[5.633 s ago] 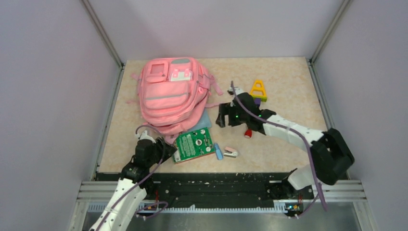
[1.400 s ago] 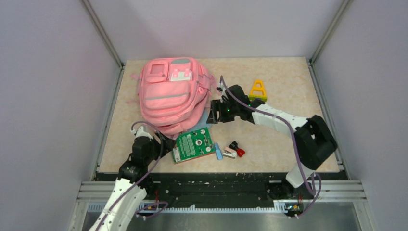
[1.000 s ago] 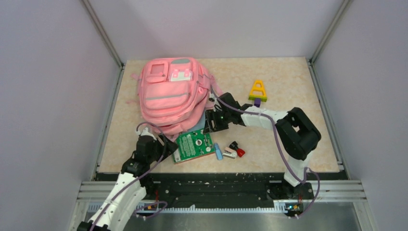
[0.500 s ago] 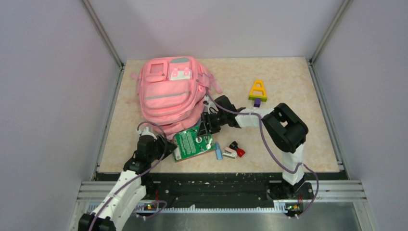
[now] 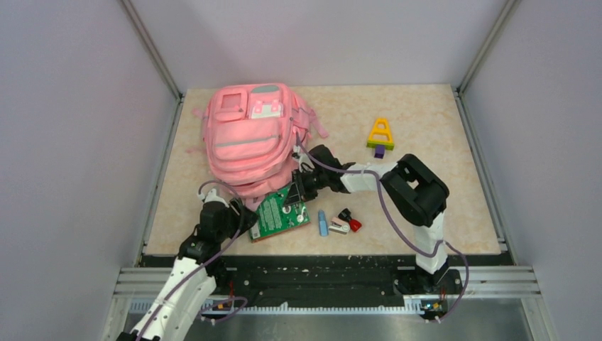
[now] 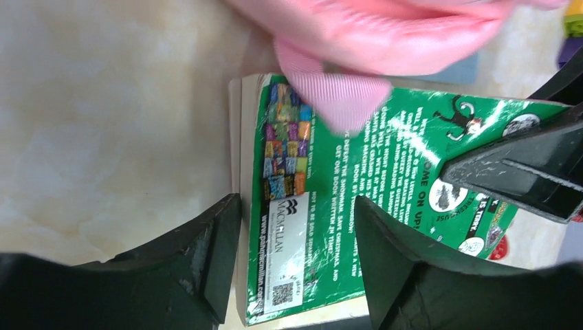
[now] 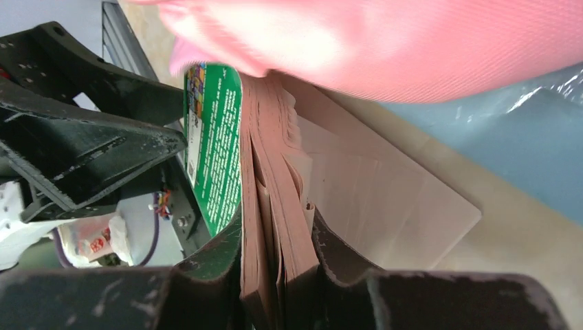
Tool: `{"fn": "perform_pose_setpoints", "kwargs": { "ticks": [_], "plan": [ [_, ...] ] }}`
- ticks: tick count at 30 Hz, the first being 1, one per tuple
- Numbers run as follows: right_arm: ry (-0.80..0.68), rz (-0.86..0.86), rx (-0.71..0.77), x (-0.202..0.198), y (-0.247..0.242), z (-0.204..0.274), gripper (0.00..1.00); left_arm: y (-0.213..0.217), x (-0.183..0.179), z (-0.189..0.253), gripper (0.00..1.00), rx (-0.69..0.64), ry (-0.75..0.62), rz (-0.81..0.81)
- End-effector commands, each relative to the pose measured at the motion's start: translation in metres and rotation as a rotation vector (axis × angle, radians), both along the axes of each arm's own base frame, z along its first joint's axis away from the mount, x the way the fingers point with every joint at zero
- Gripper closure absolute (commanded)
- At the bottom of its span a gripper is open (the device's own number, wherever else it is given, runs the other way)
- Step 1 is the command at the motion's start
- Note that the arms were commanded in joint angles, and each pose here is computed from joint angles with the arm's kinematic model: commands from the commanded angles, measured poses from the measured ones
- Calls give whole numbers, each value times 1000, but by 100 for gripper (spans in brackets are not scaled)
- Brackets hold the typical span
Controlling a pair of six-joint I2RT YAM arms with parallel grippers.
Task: Pack the student bag
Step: Pick up the book from the center of the board.
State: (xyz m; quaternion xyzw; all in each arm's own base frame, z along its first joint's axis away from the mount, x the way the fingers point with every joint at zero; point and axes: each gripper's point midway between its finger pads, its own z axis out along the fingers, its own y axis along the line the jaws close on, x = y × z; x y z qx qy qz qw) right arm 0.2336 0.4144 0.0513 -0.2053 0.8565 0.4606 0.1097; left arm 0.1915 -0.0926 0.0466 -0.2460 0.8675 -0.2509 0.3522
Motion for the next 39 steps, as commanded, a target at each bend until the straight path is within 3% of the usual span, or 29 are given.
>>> {"fn": "perform_pose_setpoints", "kwargs": {
  "ticks": [1,6,14,17,20,25,34,36,39],
  "plan": [
    [-133,11,133,-6,16,105,100,2,27,97,34,30,-250,-13],
    [-175,-81,126,1,-23,144,100,8,49,152,32,199,-368,-93],
    [-302,-334,91,38,-130,194,100,-23,98,175,31,271,-495,-229],
    [-332,-432,52,51,-173,197,100,-37,110,171,34,411,-524,-282],
    [-336,-486,24,55,-201,194,100,-52,116,168,29,599,-572,-332],
    [-324,-506,12,52,-216,188,100,-60,125,154,19,748,-572,-385],
    [-313,-507,51,38,-216,189,100,-54,144,114,15,933,-458,-426],
    [-307,-511,59,36,-216,189,100,-47,149,109,22,987,-426,-402],
    [-283,-514,93,31,-213,186,100,-32,157,116,48,1039,-386,-285]
  ]
}}
